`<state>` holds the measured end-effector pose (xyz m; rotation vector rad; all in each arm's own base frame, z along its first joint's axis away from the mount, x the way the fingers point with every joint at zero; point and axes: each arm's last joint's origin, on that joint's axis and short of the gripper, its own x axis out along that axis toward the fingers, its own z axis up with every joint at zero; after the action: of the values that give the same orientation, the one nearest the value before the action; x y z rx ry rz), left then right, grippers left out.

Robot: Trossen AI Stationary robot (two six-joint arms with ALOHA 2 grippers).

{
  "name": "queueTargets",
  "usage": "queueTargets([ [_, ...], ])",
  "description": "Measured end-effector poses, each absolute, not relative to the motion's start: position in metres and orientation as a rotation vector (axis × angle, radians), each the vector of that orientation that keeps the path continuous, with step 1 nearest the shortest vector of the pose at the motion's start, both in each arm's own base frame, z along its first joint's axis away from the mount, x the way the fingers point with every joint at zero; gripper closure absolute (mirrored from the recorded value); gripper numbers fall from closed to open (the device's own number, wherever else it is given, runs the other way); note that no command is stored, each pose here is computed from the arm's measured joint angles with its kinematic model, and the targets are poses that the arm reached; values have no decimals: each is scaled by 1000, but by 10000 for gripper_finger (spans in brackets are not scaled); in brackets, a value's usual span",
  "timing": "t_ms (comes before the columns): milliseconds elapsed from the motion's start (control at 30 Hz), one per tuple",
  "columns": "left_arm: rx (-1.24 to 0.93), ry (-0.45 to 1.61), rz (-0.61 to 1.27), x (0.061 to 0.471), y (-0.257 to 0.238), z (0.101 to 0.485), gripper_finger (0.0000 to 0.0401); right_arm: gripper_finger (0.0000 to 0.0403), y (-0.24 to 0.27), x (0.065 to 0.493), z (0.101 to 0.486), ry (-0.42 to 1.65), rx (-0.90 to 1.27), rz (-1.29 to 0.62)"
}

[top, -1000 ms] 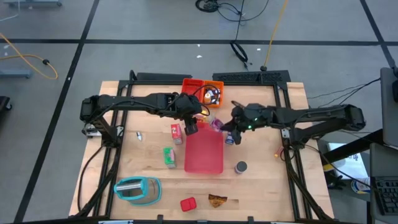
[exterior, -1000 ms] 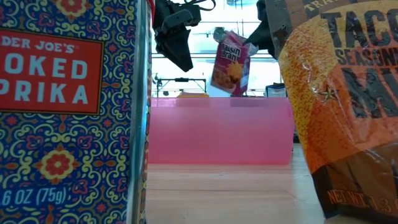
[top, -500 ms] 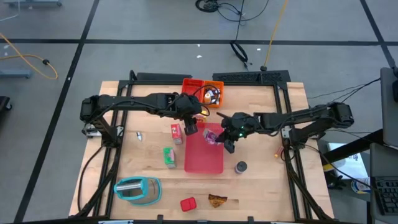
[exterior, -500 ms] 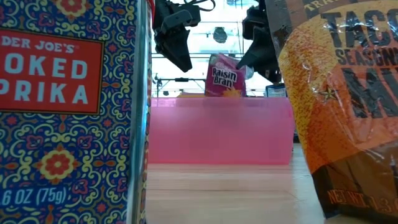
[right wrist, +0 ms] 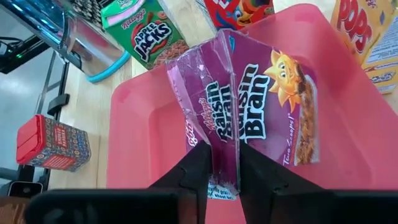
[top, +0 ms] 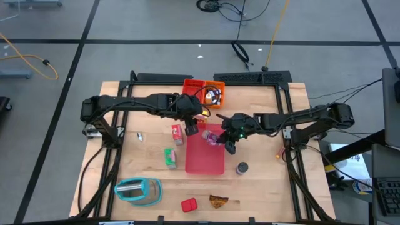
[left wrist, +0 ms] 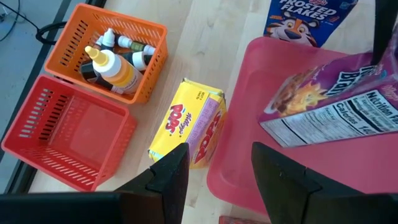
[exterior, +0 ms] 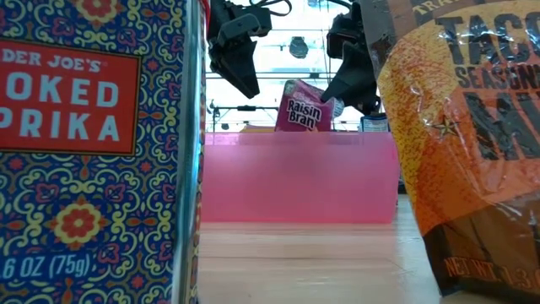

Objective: Pick & Place Kitchen Items
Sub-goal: Put the purple cereal box into the light red bin, then put the blue cereal box into the light red bin

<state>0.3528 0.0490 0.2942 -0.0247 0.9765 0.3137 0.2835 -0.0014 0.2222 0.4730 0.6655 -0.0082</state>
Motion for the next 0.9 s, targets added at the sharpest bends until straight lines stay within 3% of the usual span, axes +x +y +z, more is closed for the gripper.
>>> queueTargets([
  [600, -26, 980, 314, 352, 49, 294, 224, 265, -44, 275, 213, 678, 470, -142],
  [900, -38, 983, 320, 352, 49, 294, 224, 232, -52, 261, 239, 568, 417, -140],
])
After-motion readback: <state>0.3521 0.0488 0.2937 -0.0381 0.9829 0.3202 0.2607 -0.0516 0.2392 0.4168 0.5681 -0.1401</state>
